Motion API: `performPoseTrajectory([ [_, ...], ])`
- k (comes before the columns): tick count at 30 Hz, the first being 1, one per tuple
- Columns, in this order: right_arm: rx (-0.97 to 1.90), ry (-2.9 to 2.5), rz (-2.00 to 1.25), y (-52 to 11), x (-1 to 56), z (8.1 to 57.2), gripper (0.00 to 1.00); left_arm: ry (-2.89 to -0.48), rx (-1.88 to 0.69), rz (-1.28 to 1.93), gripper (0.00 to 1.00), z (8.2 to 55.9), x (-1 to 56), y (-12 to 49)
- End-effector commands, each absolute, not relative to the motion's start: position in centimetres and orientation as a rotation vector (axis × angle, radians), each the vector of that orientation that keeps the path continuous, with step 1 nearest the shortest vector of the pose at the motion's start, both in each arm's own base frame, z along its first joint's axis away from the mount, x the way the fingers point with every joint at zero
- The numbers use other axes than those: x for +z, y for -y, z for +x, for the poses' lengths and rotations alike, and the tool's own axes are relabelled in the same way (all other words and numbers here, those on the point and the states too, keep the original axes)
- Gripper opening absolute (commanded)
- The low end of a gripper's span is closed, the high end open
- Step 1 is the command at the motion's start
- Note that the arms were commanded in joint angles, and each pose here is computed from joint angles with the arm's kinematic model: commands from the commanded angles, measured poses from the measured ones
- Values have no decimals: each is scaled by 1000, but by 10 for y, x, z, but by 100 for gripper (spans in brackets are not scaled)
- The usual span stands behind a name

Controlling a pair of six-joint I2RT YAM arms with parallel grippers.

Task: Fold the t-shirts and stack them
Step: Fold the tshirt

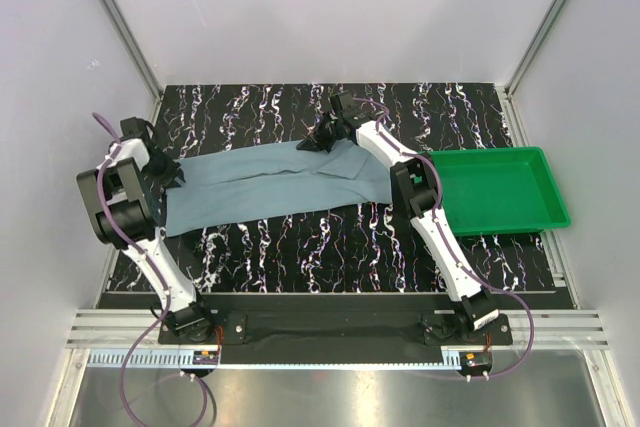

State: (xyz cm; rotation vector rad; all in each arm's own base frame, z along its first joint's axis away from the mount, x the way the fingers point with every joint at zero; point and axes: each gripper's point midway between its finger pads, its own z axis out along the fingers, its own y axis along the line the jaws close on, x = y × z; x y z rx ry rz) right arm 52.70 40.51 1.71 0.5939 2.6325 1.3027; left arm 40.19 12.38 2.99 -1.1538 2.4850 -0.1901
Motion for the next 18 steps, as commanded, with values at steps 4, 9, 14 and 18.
performPoseTrajectory([
  [4,1142,-2722,689,-375,-22,525,8,-2471,51,-1359,24,374,30,-152],
  [9,1136,-2716,691,-372,-21,528,8,-2410,201,-1377,25,363,46,-174],
  [14,1131,-2721,693,-371,-19,527,8,-2438,229,-1328,26,370,51,-180],
  [18,1158,-2703,636,-374,-9,529,11,-2423,225,-1175,30,389,73,-175],
])
